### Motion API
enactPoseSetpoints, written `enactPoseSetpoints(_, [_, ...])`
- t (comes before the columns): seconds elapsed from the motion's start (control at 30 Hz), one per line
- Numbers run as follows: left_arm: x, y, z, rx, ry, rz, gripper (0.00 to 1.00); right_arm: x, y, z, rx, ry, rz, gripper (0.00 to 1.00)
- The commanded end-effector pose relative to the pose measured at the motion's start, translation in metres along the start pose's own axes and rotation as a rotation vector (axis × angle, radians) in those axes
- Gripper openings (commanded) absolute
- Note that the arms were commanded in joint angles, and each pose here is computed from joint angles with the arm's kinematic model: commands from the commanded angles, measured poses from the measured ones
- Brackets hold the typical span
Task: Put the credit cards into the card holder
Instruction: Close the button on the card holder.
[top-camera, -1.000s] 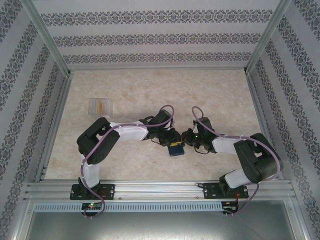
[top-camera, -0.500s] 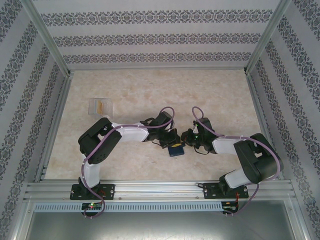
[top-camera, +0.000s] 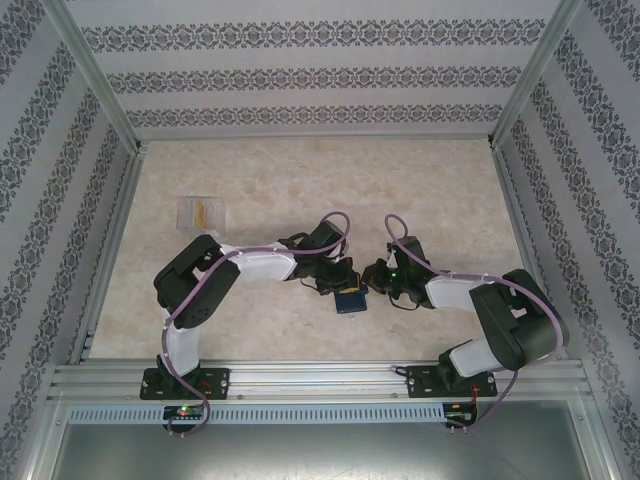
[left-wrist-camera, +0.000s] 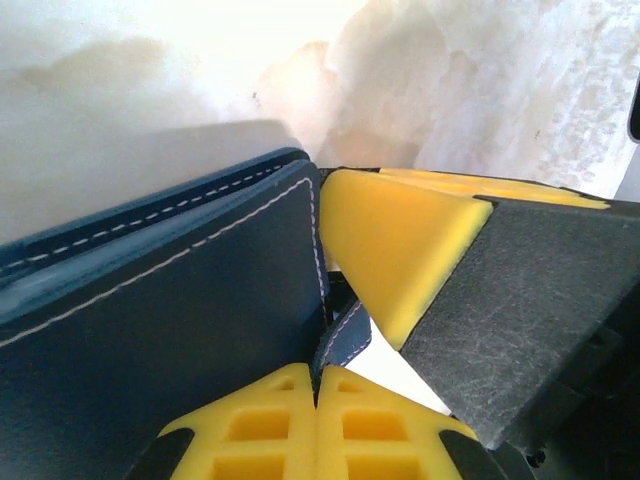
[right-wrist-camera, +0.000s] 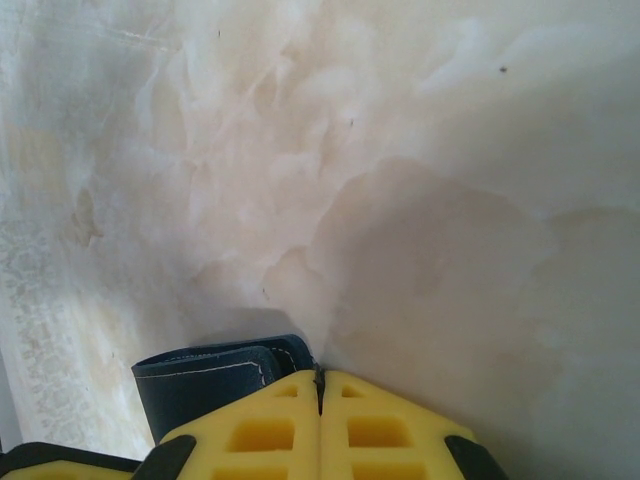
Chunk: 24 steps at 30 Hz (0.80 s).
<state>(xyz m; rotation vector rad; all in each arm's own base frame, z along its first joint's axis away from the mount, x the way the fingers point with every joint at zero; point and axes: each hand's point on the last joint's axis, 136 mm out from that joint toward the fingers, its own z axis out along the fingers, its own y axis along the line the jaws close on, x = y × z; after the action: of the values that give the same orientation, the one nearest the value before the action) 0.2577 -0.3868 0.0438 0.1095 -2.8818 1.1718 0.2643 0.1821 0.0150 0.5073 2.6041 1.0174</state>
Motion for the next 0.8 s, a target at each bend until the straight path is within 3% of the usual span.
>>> enactPoseSetpoints(0.0, [-0.002, -0.018, -0.019, 0.021, 0.0, 0.067, 0.0, 0.015, -0.017, 0.0, 0.059, 0.04, -0.006, 0.07])
enactPoseSetpoints(0.77, [-0.001, 0.018, -0.015, -0.069, -0.002, 0.07, 0.0, 0.013, -0.016, -0.006, 0.069, 0.017, -0.027, 0.07])
